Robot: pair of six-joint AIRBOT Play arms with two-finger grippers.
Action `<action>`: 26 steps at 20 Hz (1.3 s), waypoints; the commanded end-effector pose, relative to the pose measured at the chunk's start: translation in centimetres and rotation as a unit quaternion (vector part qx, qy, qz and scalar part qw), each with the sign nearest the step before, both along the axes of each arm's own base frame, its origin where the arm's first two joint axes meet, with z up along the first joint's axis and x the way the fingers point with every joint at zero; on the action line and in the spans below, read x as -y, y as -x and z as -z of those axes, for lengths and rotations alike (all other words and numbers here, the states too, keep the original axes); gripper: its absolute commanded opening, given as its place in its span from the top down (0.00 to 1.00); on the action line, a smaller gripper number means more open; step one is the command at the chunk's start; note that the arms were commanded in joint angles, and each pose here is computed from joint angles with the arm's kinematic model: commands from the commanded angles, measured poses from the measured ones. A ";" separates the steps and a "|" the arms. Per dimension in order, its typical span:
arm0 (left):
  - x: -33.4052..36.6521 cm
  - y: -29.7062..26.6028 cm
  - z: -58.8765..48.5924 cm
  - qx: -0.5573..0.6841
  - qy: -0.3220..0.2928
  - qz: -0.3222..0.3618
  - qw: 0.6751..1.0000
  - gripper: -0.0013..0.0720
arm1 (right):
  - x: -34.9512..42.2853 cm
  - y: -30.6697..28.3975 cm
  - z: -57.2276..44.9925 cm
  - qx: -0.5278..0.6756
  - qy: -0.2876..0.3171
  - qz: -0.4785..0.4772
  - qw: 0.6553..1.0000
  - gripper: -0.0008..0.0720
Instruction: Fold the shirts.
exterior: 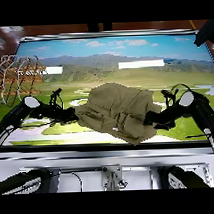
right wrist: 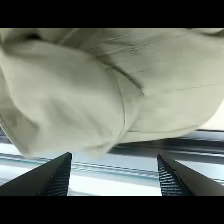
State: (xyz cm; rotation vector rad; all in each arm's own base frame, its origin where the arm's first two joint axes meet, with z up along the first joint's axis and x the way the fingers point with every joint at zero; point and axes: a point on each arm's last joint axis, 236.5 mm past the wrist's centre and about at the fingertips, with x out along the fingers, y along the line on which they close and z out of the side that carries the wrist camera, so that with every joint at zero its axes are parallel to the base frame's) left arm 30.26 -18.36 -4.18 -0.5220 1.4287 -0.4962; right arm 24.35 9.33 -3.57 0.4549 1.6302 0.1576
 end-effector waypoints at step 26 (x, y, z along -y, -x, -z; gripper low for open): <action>-1.1 -12.2 -46.5 0.569 0.067 -0.052 0.818 0.90 | 3.7 -17.1 -44.2 0.602 -0.003 0.104 0.792 0.88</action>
